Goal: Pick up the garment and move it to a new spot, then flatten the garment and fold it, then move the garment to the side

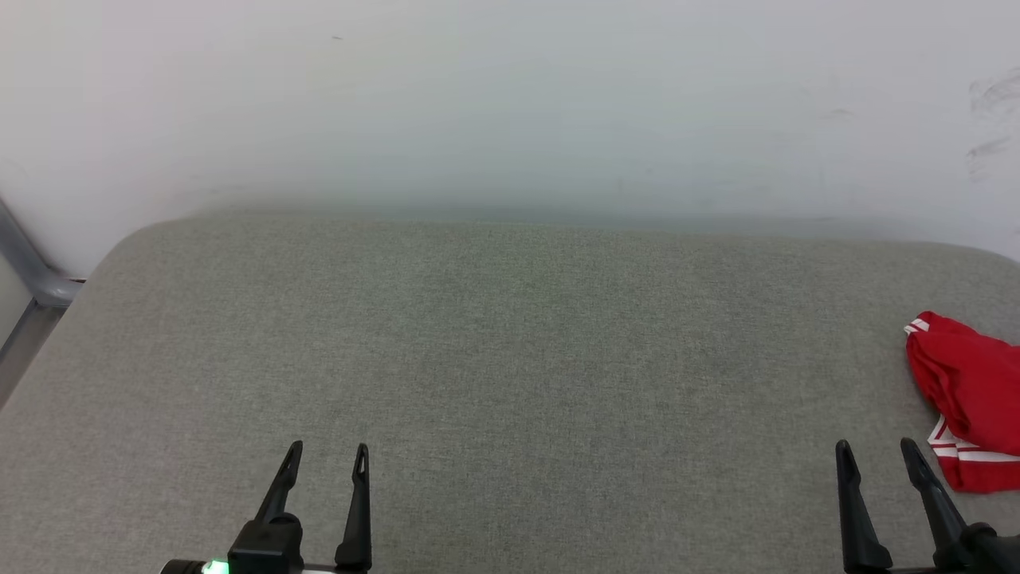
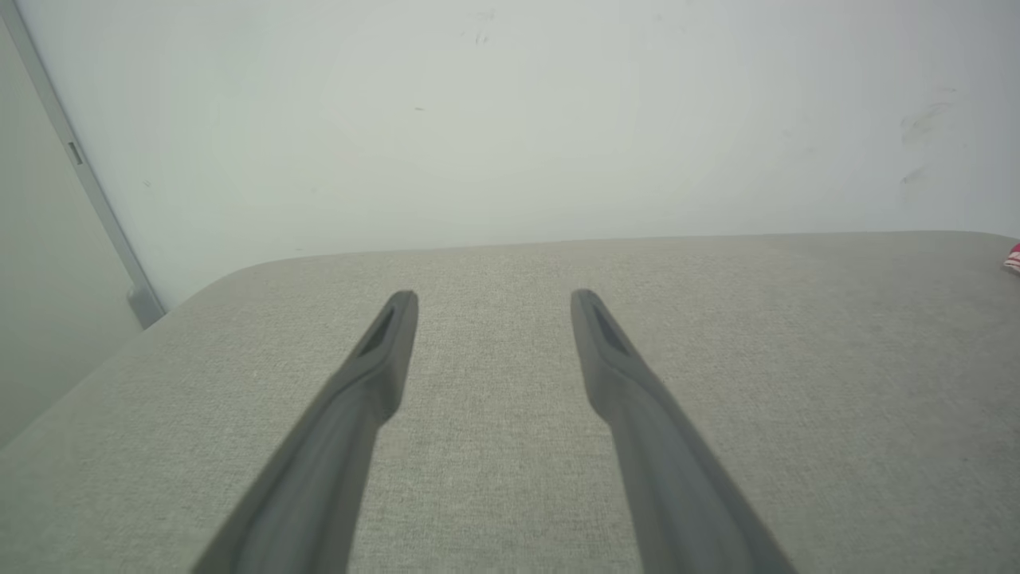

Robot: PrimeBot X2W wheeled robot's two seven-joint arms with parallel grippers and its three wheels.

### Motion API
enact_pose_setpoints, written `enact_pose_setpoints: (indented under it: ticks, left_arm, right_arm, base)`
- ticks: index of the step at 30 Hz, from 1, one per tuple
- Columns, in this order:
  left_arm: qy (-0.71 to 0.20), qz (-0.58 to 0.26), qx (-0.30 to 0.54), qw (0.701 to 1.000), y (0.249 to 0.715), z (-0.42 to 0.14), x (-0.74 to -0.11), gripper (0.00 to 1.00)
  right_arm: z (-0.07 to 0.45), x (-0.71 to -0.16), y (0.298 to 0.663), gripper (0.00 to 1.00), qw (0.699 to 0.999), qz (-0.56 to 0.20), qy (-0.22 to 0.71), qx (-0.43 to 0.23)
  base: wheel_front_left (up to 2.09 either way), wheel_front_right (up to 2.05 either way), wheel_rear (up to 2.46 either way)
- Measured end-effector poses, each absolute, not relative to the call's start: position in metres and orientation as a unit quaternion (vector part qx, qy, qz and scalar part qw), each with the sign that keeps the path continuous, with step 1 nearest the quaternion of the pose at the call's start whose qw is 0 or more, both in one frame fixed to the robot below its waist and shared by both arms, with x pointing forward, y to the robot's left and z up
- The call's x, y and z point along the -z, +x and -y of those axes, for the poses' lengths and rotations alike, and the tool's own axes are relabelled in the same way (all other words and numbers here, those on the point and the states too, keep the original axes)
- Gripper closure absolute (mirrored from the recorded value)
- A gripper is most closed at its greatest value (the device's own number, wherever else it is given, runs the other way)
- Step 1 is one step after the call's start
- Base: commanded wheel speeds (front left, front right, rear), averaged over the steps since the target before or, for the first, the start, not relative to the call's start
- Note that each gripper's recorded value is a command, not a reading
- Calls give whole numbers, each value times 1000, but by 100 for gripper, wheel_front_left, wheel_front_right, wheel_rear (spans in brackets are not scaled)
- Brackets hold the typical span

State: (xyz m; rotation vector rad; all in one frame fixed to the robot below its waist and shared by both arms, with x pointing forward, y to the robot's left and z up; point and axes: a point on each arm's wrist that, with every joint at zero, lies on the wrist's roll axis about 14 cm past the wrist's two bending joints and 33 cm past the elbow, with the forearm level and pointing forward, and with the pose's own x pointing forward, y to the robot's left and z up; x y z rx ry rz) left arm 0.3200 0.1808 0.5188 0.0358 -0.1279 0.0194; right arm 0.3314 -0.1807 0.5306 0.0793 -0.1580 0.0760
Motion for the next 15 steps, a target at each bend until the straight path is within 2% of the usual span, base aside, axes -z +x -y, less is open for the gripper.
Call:
enact_pose_setpoints:
  ticks: [11,12,15]
  left_arm:
    - [16,58,-1,998,319,-178,-515,0]
    - [16,58,0,998,319,-178,-515,100]
    - [14,41,1,999,316,-176,-504,100]
  right_arm:
    - [182,-533,329,0,995,81,40,-35]
    - [182,-533,329,100,995,81,40,-35]
    - [182,-524,328,100,996,66,41,-35]
  base:
    - [0,0,0]
    - [0,0,0]
    - [0,0,0]
